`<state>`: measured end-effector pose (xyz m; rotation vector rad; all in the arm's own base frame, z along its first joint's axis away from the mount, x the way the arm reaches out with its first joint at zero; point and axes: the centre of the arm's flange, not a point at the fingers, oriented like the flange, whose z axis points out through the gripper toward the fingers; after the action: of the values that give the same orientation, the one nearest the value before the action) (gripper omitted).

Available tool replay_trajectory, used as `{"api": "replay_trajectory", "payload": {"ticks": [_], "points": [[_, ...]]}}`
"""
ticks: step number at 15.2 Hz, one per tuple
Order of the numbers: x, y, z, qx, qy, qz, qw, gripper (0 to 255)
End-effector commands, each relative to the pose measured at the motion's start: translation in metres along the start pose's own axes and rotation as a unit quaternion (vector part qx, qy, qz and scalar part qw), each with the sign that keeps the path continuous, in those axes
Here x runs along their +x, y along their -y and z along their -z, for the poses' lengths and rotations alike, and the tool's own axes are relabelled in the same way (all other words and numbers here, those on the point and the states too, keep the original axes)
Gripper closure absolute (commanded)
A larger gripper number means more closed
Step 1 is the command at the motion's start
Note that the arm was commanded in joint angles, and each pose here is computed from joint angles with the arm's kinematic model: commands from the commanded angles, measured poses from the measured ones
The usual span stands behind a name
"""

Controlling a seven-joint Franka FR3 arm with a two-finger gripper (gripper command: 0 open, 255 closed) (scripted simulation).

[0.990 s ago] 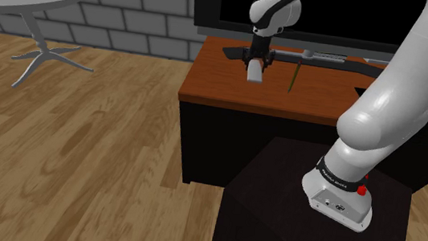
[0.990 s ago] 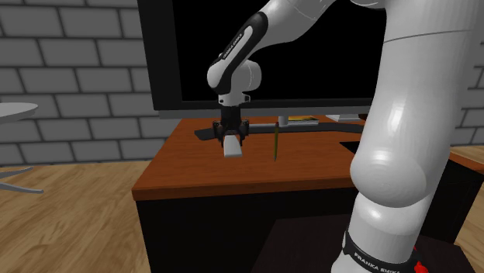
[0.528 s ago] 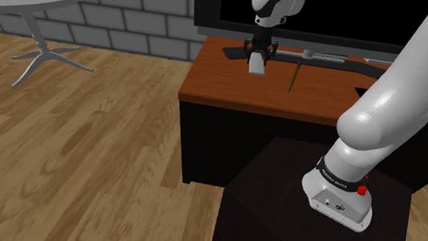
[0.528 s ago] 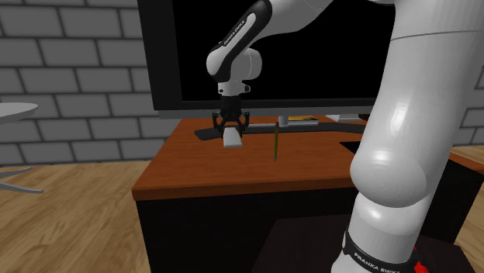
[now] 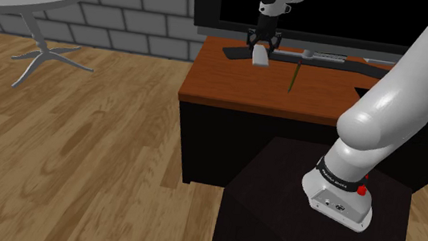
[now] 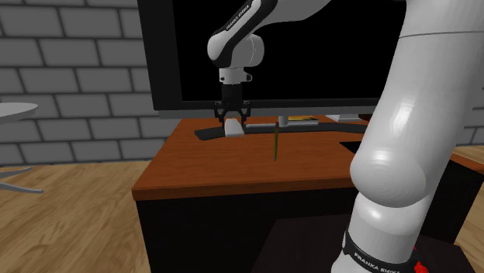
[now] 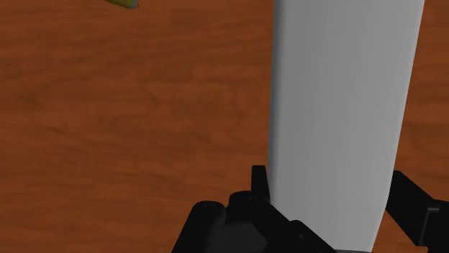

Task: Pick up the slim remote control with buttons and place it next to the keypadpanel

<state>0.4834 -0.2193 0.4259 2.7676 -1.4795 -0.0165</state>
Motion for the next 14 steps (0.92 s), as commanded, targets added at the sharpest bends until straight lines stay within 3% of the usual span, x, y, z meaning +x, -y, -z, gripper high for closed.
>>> {"api": "replay_trajectory", "payload": {"ticks": [1,14], "points": [[-0.003,-0.021,0.002,0.000,0.000,0.000,1.0000,255],[-0.024,-0.191,0.001,0.000,0.000,0.000,1.0000,255]]}}
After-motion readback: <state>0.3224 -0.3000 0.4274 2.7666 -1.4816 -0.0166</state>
